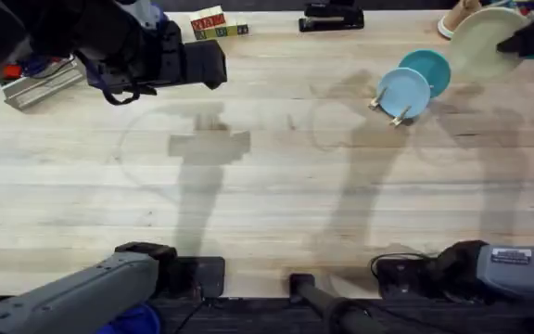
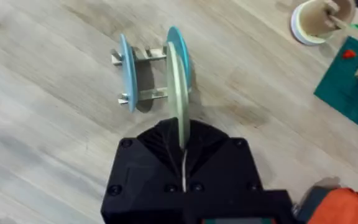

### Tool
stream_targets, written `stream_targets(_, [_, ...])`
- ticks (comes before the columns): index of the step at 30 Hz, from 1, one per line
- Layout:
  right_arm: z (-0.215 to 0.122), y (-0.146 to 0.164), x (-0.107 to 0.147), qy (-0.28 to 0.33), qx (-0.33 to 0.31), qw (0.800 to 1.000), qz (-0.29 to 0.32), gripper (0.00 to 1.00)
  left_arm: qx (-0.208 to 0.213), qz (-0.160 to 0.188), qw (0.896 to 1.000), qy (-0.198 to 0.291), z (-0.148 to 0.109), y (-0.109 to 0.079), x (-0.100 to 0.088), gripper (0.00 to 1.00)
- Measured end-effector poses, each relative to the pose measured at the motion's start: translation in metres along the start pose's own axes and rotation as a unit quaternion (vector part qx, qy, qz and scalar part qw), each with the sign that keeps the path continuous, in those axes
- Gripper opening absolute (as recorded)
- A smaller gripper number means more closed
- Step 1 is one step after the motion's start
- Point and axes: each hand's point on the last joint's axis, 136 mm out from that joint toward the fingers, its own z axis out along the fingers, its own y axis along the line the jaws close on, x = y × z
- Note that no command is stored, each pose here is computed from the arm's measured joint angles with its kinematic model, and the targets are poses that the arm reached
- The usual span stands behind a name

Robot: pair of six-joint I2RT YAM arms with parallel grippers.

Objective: Pick up the plates from the table one by one and place each into a slot on the dish rack.

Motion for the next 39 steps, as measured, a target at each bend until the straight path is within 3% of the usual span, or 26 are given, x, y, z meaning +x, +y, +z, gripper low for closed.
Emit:
stream_targets(11, [0.043,-0.016,-0.007,0.000,-0.012,1.000,-0.027,0.031,0.000,0.000,1.000,0.000,0.000,0.000,0.000,0.994])
stream_targets(23, [0.053,0.007,-0.026,-0.004,-0.035,0.997,-0.062,0.031,0.000,0.000,1.000,0.000,0.000,0.000,0.000,0.994])
stream_targets(39, [0.053,0.020,-0.014,0.026,-0.055,0.996,-0.069,0.031,0.000,0.000,1.000,0.000,0.000,0.000,0.000,0.995])
